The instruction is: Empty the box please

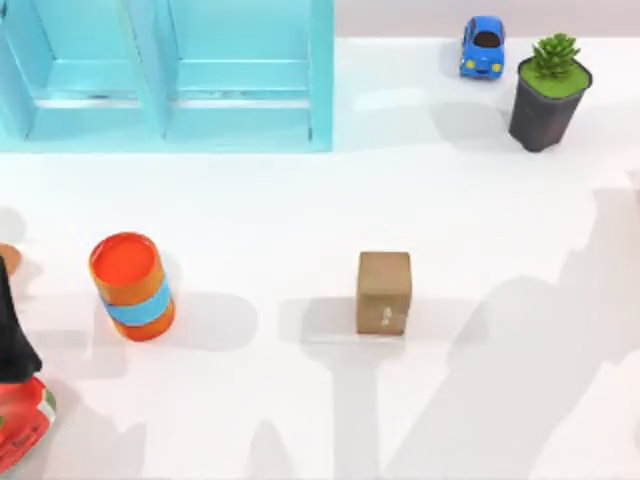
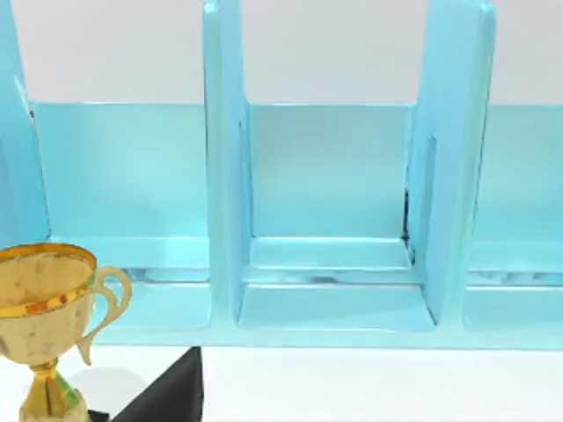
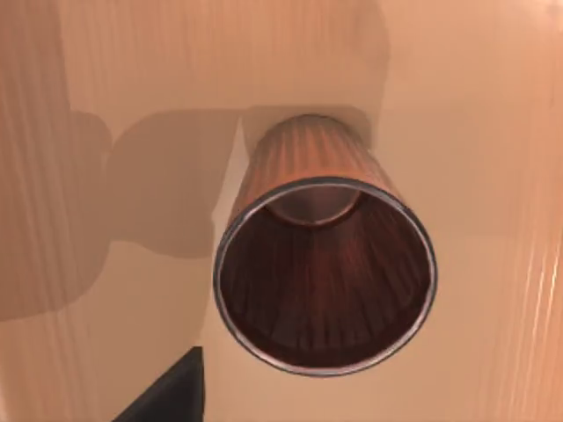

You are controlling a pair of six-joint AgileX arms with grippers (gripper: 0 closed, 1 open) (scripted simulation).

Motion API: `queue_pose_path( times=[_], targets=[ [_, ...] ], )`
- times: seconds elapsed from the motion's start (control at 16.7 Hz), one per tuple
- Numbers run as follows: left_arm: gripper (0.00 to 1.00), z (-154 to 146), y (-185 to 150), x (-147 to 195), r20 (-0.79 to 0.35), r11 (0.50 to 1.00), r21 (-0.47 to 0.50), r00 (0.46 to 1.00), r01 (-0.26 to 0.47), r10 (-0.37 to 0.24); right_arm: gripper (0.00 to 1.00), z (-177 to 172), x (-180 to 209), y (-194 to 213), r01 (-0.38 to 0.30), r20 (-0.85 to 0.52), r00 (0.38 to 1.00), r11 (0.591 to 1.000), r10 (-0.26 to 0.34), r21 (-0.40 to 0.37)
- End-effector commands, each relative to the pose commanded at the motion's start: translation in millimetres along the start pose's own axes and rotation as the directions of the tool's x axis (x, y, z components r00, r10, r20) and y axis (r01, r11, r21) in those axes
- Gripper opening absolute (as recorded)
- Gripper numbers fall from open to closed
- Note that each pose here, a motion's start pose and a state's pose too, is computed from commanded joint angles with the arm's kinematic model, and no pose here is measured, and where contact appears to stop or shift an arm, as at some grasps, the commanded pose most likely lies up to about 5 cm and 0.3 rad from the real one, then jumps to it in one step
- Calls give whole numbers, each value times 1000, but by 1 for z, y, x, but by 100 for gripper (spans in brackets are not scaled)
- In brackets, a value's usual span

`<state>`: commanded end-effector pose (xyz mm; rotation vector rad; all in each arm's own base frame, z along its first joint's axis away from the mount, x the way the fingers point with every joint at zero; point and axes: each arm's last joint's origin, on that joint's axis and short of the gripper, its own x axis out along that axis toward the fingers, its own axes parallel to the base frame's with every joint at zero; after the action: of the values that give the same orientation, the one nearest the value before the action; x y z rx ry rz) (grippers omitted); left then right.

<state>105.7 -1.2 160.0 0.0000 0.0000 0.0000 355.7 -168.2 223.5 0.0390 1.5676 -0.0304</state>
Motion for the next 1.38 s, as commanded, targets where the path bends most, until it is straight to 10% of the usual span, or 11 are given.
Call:
queue_pose_path(
  times=[0.66, 1.38],
  targets=[
    [100, 0, 0, 0, 0, 1000, 0, 1000, 0, 0, 100, 0, 64, -1, 0, 0, 1000, 1000, 0, 0],
    [100, 0, 0, 0, 0, 1000, 0, 1000, 0, 0, 10, 0, 64, -1, 0, 0, 1000, 1000, 0, 0]
  ],
)
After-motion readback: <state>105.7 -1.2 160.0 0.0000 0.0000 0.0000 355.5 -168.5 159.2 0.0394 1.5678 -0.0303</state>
